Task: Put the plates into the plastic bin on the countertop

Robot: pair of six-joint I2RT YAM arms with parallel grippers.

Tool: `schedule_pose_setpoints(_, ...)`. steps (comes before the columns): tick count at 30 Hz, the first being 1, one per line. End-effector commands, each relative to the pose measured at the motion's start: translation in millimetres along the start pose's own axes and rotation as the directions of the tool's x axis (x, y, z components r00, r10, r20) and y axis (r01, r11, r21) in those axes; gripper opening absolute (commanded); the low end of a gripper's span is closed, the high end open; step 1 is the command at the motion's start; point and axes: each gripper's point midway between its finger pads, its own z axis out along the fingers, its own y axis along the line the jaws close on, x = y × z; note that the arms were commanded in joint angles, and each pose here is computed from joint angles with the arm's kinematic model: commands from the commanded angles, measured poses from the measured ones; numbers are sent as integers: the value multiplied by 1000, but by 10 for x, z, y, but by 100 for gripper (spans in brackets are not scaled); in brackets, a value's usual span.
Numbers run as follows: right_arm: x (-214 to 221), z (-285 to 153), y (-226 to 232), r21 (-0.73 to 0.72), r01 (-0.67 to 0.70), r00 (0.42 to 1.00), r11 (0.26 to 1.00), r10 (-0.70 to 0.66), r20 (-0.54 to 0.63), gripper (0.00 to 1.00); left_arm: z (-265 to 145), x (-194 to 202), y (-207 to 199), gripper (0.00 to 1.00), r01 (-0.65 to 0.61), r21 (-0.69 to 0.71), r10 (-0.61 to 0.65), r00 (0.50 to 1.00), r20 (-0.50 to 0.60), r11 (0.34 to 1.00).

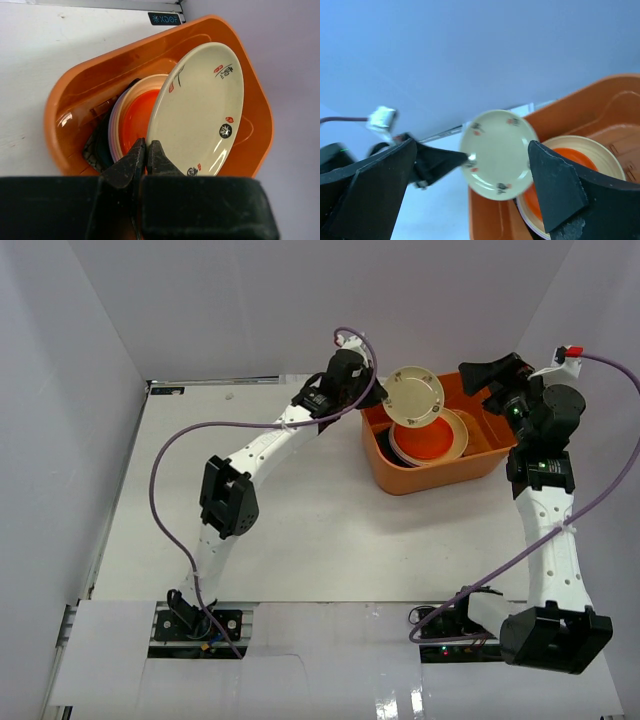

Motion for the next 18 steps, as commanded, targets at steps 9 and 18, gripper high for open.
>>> schedule_pose_setpoints(9,190,-256,350,-147,11,1000,989,-15,-24,96,477,421,-35,0,42,25,-40,994,-97,999)
schedule_pose_setpoints(18,355,-264,354,-144,16,999,990,-24,-49,95,465,465,-292,75,21,135,-7,994,-107,991)
